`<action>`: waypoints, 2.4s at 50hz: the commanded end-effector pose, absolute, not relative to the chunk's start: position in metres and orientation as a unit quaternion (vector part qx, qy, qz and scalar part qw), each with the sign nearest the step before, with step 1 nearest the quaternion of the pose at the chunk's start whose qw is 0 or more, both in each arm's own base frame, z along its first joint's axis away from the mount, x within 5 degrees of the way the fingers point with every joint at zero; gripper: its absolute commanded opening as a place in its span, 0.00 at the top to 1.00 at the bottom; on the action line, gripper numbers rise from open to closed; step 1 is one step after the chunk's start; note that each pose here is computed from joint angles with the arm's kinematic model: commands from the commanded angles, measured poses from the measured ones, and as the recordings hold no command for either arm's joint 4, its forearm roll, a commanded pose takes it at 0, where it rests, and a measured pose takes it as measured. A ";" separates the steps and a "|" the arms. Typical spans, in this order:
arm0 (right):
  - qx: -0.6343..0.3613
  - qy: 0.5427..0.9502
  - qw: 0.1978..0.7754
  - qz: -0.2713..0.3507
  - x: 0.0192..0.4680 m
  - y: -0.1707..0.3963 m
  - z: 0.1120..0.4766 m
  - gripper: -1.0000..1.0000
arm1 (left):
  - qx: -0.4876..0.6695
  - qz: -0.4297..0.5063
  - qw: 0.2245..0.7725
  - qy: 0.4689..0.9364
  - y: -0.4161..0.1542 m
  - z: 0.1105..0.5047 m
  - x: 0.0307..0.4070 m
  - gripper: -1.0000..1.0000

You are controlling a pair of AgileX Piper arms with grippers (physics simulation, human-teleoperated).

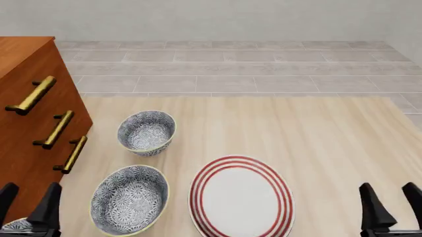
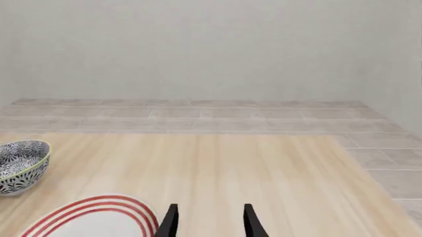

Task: Pick up the bowl and put it in the front on the plate.

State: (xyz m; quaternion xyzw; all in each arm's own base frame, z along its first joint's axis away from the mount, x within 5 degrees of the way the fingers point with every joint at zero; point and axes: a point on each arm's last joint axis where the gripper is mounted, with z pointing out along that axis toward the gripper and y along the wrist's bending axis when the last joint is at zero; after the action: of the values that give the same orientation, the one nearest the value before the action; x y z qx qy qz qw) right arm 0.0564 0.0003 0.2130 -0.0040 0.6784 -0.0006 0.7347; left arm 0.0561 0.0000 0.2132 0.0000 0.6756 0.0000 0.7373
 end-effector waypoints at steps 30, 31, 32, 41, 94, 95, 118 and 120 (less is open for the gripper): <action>-0.065 0.664 0.744 0.031 0.096 0.013 0.292 0.00 | 0.000 0.000 0.737 0.676 0.000 0.213 0.056 0.00; -0.066 0.664 0.744 0.031 0.098 0.014 0.293 0.00 | 0.000 0.000 0.737 0.676 0.000 0.213 0.056 0.00; -0.070 0.665 0.743 0.030 0.099 0.015 0.295 0.00 | 0.000 0.000 0.737 0.676 0.000 0.213 0.056 0.00; -0.088 0.671 0.735 0.038 0.115 0.021 0.306 0.00 | 0.000 0.000 0.737 0.676 0.000 0.213 0.056 0.00; -0.158 0.714 0.670 0.128 0.231 0.099 0.358 0.00 | 0.000 0.000 0.737 0.676 0.000 0.213 0.056 0.00; -0.158 0.714 0.670 0.128 0.231 0.099 0.358 0.00 | 0.000 0.000 0.737 0.676 0.000 0.213 0.056 0.00; -0.193 0.741 0.628 0.138 0.272 0.139 0.363 0.00 | 0.000 0.000 0.737 0.676 0.000 0.213 0.056 0.00; -0.198 0.743 0.625 0.138 0.275 0.142 0.362 0.00 | 0.000 0.000 0.737 0.676 0.000 0.213 0.056 0.00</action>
State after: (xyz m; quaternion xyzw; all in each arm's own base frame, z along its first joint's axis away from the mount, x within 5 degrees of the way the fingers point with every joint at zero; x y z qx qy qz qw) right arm 0.2585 0.1244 0.3623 -0.1801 0.7320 0.1353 0.6430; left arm 0.0561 0.0000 0.2132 0.0000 0.6756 0.0000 0.7373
